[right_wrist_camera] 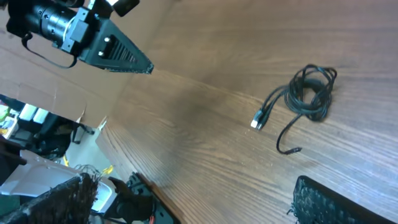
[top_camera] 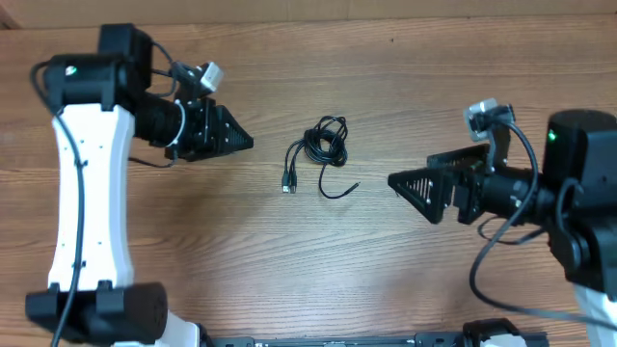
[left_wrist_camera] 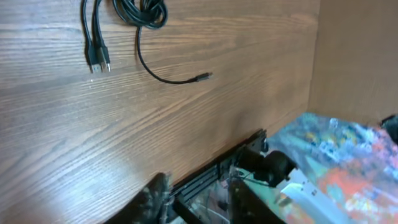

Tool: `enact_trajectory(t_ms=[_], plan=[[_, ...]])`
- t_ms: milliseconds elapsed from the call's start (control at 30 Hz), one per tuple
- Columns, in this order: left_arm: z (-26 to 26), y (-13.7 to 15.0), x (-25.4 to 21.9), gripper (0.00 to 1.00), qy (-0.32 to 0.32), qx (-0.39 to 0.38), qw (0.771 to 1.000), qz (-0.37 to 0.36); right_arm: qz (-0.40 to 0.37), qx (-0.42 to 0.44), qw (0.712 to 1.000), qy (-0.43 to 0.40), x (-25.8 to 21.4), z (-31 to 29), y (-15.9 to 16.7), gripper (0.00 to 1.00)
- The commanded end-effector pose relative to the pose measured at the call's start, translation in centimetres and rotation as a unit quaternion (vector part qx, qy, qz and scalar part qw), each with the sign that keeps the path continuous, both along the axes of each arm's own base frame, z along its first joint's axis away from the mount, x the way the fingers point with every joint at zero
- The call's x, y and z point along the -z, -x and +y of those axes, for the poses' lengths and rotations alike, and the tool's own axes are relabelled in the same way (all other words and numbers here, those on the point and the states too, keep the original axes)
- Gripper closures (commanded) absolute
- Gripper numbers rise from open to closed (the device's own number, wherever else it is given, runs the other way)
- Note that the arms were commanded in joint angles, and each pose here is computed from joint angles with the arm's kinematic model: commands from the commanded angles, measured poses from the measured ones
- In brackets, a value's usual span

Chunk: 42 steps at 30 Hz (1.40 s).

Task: Untangle cables
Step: 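Raise both arms and move grippers toward the black cable bundle, then lower the left gripper onto the cable bundle and grasp loops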

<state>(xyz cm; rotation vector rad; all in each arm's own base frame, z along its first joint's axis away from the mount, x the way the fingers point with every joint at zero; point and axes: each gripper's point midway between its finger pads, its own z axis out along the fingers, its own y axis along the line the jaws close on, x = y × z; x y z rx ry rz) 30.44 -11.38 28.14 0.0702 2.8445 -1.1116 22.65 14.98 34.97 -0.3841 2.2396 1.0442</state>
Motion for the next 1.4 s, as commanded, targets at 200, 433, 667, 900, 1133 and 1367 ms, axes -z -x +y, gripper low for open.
enact_trajectory(t_ms=[200, 433, 667, 900, 1133, 1367], plan=[[-2.3, -0.2, 3.7, 0.96, -0.018, 0.047, 0.998, 0.048, 0.047, -0.002, 0.999, -0.001, 1.9, 0.3, -2.7, 0.00], [-4.6, -0.4, 5.2, 0.96, -0.020, 0.080, 0.995, 0.052, 0.084, -0.002, 0.996, 0.003, 3.8, 0.5, -4.2, 0.03], [-6.6, -1.0, 6.0, 0.95, -0.030, 0.093, 0.994, 0.041, 0.103, -0.002, 0.995, 0.006, 5.0, 0.6, -5.2, 0.69], [-6.4, -2.5, 7.5, 0.96, -0.101, 0.032, 0.993, 0.044, 0.125, -0.002, 0.992, 0.008, 6.2, 0.7, -5.9, 0.96], [-5.2, -3.9, 9.2, 0.95, -0.185, -0.038, 0.981, 0.050, 0.167, 0.016, 0.986, -0.001, 7.2, 0.7, -6.2, 0.96], [-6.8, -5.0, 10.1, 0.93, -0.183, -0.029, 0.982, 0.029, 0.234, 0.048, 0.971, -0.017, 8.4, 0.8, -6.6, 0.96]])
